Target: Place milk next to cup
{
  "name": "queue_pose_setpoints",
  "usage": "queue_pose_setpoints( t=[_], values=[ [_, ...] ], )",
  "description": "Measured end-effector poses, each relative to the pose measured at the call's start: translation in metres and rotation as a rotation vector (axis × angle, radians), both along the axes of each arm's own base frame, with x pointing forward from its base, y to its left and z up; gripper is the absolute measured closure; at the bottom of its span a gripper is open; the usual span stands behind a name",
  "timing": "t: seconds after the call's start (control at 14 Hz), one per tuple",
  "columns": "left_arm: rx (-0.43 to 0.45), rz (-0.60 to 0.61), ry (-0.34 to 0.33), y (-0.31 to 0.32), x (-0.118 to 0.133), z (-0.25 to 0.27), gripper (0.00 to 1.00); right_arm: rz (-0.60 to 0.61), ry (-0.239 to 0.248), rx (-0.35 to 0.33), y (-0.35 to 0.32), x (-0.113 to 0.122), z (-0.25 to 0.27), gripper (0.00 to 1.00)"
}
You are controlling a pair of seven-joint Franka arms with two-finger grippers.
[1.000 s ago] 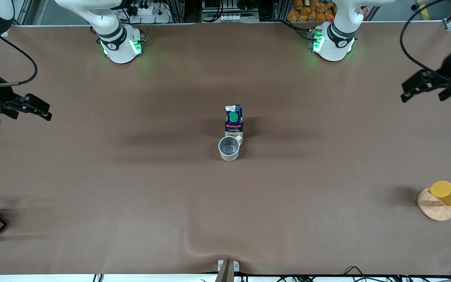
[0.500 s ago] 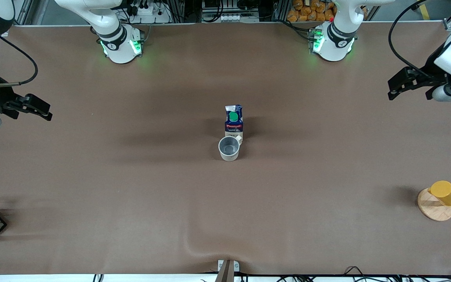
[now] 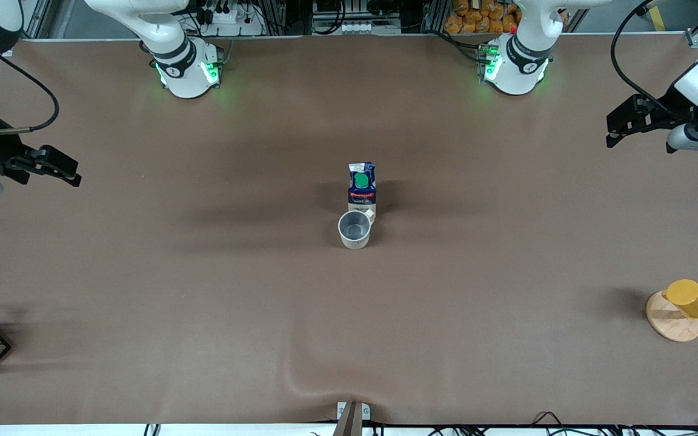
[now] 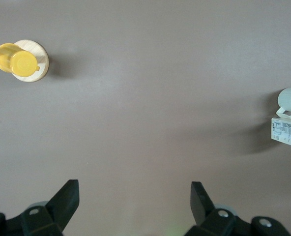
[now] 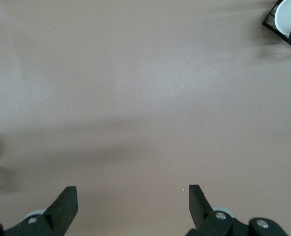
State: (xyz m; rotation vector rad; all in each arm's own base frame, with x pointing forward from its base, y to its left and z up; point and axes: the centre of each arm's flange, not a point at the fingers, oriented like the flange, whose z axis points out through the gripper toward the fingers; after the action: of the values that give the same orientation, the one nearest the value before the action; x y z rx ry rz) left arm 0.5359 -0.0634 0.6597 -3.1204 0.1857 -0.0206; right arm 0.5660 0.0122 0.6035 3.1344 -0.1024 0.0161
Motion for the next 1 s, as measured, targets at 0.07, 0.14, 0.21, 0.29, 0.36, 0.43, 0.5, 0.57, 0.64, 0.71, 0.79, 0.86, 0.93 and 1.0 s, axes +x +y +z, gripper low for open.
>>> queue_pose_setpoints(
  t=[0.07, 0.14, 0.21, 0.29, 0.36, 0.43, 0.5, 0.57, 0.64, 0.71, 0.79, 0.86, 0.93, 1.0],
  values=[
    [0.0, 0.003, 0.0, 0.002, -0.001, 0.001, 0.0, 0.0, 0.0, 0.0, 0.0, 0.0, 0.0, 0.0],
    [0.0, 0.004, 0.001, 0.003, -0.001, 0.003, 0.0, 0.0, 0.001, 0.0, 0.0, 0.0, 0.0, 0.0],
    [0.0, 0.005, 0.001, 0.003, -0.002, 0.004, 0.0, 0.0, 0.001, 0.0, 0.0, 0.0, 0.0, 0.0],
    [0.0, 0.005, 0.0, 0.003, -0.002, 0.005, 0.0, 0.0, 0.001, 0.0, 0.0, 0.0, 0.0, 0.0],
    [0.0, 0.005, -0.003, 0.003, -0.002, 0.007, 0.0, 0.0, 0.001, 0.0, 0.0, 0.0, 0.0, 0.0],
    [-0.001, 0.006, -0.008, 0.003, -0.003, 0.009, 0.0, 0.0, 0.001, 0.0, 0.0, 0.0, 0.0, 0.0],
    [-0.001, 0.007, -0.01, 0.004, -0.004, 0.011, 0.0, 0.0, 0.002, 0.0, 0.0, 0.0, 0.0, 0.0],
    [0.0, 0.008, -0.004, 0.005, -0.005, 0.012, 0.0, 0.0, 0.002, 0.0, 0.0, 0.0, -0.001, 0.0],
    [0.001, 0.01, 0.008, 0.006, -0.007, 0.012, 0.0, 0.0, 0.002, 0.0, 0.0, 0.0, -0.001, 0.0],
    [0.002, 0.011, 0.016, 0.006, -0.008, 0.011, 0.0, 0.0, 0.002, 0.0, 0.0, 0.0, -0.001, 0.0],
    [0.003, 0.011, 0.019, 0.007, -0.008, 0.011, 0.0, 0.0, 0.002, 0.0, 0.0, 0.0, -0.001, 0.0],
    [0.003, 0.011, 0.019, 0.007, -0.008, 0.011, 0.0, 0.0, 0.002, 0.0, 0.0, 0.0, -0.001, 0.0],
    [0.003, 0.011, 0.019, 0.007, -0.008, 0.011, 0.0, 0.0, 0.002, 0.0, 0.0, 0.0, -0.001, 0.0],
    [0.003, 0.011, 0.019, 0.007, -0.008, 0.011, 0.0, 0.0, 0.003, 0.0, 0.0, 0.0, -0.001, 0.0]
  ],
)
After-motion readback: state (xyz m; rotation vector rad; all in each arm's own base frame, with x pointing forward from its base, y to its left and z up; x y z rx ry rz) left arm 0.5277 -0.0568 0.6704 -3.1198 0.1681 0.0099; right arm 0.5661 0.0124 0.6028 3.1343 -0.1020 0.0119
